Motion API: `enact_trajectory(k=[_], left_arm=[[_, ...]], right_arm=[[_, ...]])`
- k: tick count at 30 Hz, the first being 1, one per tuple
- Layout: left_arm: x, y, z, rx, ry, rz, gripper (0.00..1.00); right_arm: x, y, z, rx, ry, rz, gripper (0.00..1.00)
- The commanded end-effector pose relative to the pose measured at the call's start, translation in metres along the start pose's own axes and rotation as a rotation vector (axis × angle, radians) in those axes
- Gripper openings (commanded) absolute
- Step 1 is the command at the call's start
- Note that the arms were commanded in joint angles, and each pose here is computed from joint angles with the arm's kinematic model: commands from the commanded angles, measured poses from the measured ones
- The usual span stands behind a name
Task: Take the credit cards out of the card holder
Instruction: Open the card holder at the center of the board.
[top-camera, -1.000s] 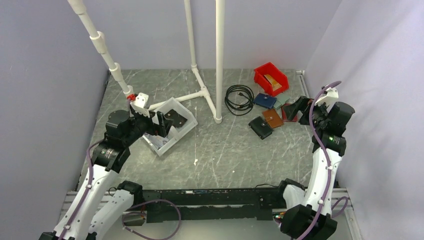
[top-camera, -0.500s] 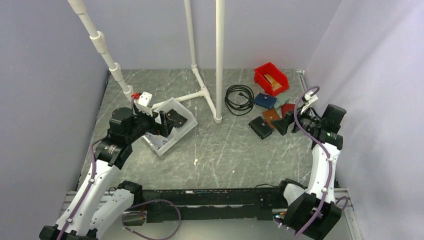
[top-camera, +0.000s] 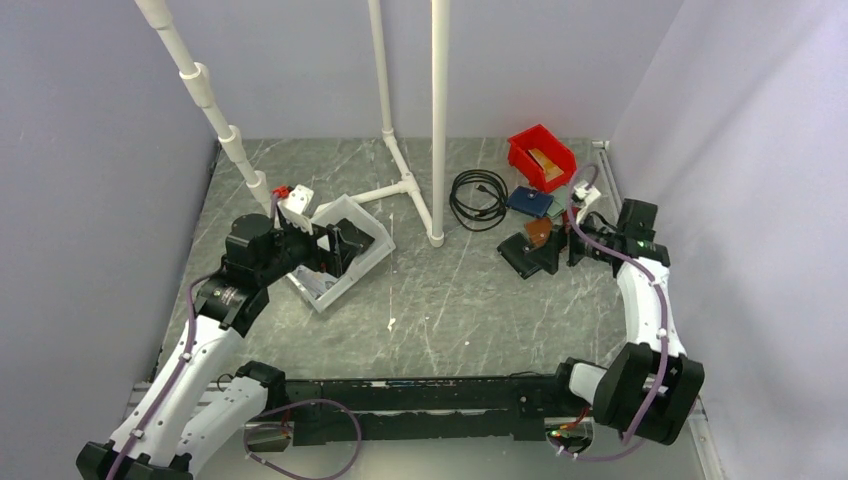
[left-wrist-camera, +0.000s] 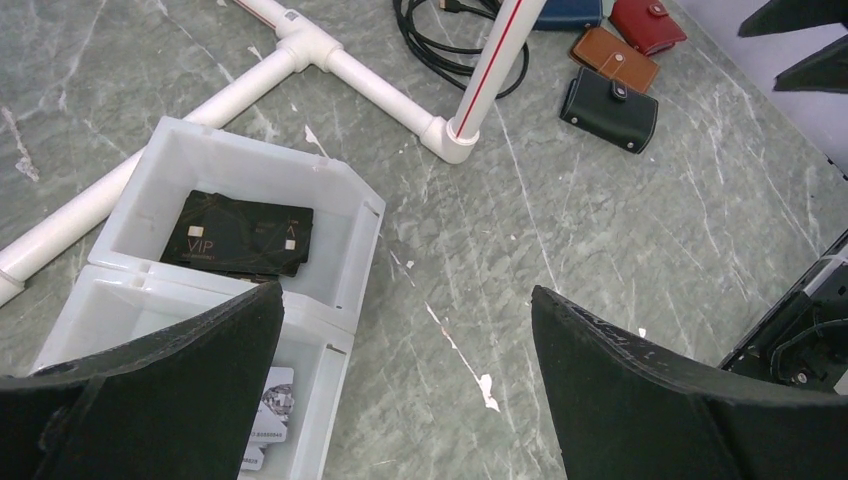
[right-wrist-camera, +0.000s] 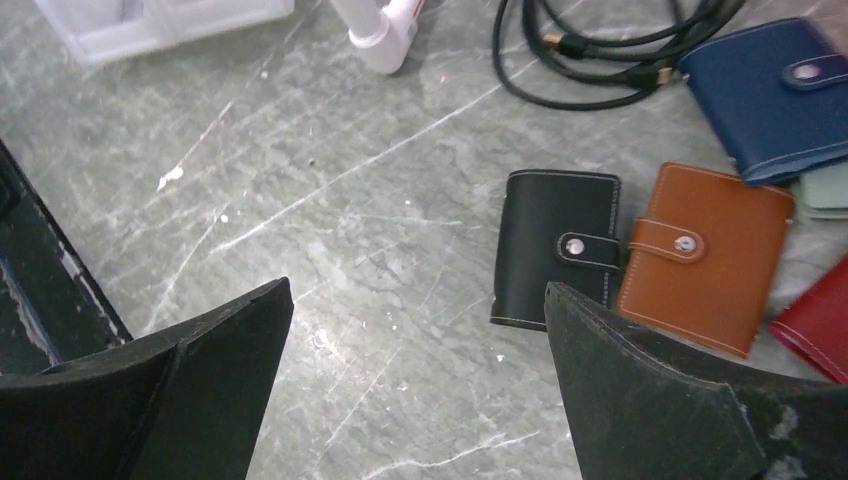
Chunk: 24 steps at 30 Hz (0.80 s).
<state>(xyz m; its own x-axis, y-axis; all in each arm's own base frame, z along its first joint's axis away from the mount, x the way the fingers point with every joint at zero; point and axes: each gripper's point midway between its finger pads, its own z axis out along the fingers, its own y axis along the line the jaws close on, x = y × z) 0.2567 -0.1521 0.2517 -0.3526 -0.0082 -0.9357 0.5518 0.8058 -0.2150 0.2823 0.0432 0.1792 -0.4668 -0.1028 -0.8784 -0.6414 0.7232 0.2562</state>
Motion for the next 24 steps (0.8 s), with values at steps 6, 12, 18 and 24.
enact_trajectory(k=[6, 12, 18, 24], left_arm=[[0.0, -0.001, 0.006, 0.015, 0.0, 0.009, 0.99], [0.003, 0.0, 0.004, 0.007, -0.015, 0.014, 0.99], [0.005, 0.0, 0.005, 0.01, -0.002, 0.017, 0.99], [0.001, 0.0, 0.001, 0.007, -0.011, 0.032, 0.99]], right_arm=[[0.002, 0.006, 0.02, -0.022, 0.077, -0.08, 1.0], [0.006, 0.0, 0.027, -0.008, 0.095, -0.042, 1.0], [0.007, -0.005, 0.03, 0.003, 0.103, -0.011, 1.0], [0.008, -0.008, 0.039, 0.01, 0.121, 0.045, 1.0]])
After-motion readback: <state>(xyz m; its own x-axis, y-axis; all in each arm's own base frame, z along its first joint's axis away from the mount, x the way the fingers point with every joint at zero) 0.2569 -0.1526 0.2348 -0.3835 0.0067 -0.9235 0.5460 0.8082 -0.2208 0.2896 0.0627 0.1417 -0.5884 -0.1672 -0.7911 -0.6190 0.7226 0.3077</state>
